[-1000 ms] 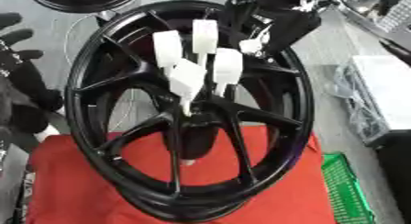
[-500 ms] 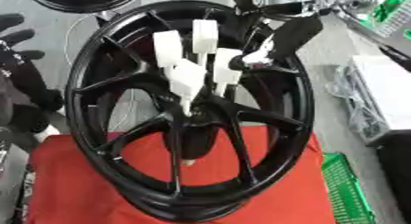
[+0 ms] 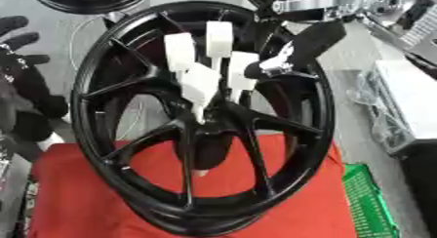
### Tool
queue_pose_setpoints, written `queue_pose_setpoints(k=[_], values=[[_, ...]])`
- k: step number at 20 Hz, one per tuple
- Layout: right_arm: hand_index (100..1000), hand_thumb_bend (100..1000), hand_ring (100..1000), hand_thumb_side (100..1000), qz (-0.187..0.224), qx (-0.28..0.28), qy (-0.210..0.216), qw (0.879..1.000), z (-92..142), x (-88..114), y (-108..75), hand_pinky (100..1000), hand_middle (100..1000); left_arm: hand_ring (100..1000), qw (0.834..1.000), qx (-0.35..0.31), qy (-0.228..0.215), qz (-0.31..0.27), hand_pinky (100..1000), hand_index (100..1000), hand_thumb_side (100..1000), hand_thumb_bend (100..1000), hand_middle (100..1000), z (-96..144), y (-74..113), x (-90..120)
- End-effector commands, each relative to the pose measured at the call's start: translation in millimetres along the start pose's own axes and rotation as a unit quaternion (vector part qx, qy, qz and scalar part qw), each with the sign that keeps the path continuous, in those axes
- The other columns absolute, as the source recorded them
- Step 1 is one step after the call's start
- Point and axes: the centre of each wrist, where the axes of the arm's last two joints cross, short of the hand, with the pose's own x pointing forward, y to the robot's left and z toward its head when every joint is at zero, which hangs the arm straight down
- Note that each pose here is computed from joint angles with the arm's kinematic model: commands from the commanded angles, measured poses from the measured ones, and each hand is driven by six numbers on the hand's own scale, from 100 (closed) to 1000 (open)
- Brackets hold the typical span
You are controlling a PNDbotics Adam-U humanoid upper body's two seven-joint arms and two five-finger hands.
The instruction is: Pull the pin out of the wheel hub.
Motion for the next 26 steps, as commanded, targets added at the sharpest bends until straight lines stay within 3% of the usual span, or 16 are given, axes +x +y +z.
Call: queue_pose_setpoints(k=[1, 26], values=[[811, 453, 797, 605, 0.007, -0.014, 0.005, 1.000, 9.9, 1.5, -9.5, 863, 633, 774, 1.000, -0.004, -0.010, -0.010, 640, 684, 789, 139, 761, -1.9, 3.5, 6.2], [793, 445, 785, 498, 0.014, 0.014, 0.014, 1.000, -8.8, -0.4, 0.3, 842, 605, 778, 1.000, -0.009, -0.011, -0.003, 641, 683, 789, 141, 765, -2.5, 0.9, 7.5]])
